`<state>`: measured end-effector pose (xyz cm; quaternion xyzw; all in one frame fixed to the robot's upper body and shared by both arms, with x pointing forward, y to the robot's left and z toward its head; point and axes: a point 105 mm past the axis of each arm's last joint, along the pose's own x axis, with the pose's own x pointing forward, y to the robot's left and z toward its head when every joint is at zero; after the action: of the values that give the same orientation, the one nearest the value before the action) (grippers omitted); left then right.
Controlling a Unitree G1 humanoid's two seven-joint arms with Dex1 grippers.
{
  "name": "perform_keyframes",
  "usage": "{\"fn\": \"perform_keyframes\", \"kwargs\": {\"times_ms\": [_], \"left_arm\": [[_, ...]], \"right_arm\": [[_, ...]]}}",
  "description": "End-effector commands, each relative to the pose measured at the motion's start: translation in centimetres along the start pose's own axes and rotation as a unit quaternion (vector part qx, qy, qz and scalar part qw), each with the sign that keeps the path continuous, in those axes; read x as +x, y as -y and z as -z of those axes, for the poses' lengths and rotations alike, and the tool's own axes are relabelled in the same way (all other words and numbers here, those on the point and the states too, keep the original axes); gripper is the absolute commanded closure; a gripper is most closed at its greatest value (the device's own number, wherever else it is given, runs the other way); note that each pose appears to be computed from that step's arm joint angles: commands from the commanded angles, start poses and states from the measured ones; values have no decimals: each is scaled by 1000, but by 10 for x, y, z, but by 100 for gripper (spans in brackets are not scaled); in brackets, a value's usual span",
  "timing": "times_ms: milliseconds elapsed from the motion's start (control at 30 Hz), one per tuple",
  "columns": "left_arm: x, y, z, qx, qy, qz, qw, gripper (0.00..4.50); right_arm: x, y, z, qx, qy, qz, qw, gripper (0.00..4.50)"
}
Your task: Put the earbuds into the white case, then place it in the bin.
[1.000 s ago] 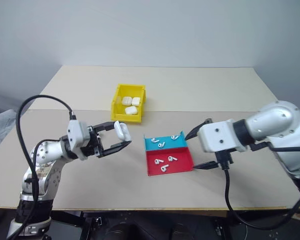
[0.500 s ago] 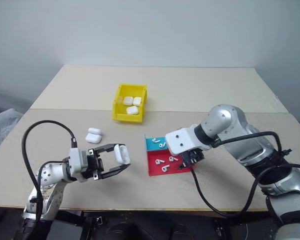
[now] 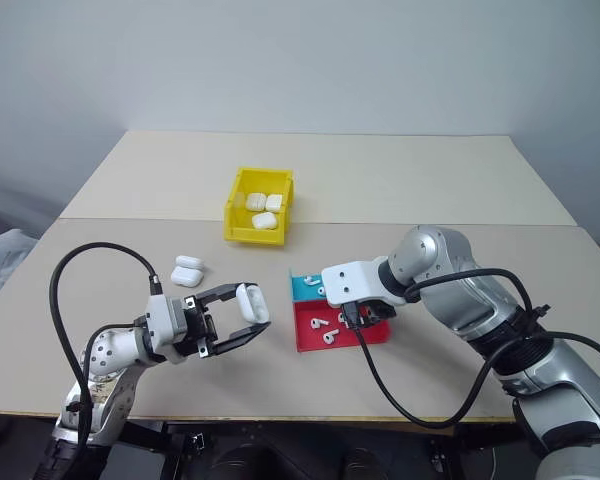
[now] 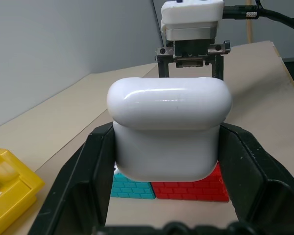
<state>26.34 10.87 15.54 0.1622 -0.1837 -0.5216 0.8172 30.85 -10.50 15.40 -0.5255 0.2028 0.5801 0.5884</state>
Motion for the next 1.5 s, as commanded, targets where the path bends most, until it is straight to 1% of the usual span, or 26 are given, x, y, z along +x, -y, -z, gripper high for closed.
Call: {"fn": "perform_keyframes", "kwargs": {"times_ms": [33, 500, 567, 967, 1433, 1500], "left_arm": [[4, -3, -12, 25, 8, 6, 1000, 171], [1, 2, -11, 18, -7, 18, 1000, 171], [1, 2, -10, 18, -9, 18, 1000, 171], [3, 3, -9, 15, -16, 15, 1000, 171], [3, 4, -8, 14, -21, 9, 1000, 171], [3, 4, -7, 13, -22, 8, 1000, 171]], "right_arm": [[1, 4, -3, -5, -8, 21, 1000, 177], [17, 3, 5, 16, -27, 21, 999, 177], [18, 3, 6, 17, -28, 21, 999, 214], [23, 3, 13, 26, -39, 31, 998, 214], [26, 5, 13, 29, -42, 37, 998, 214], [27, 5, 13, 28, -41, 36, 998, 250]]}}
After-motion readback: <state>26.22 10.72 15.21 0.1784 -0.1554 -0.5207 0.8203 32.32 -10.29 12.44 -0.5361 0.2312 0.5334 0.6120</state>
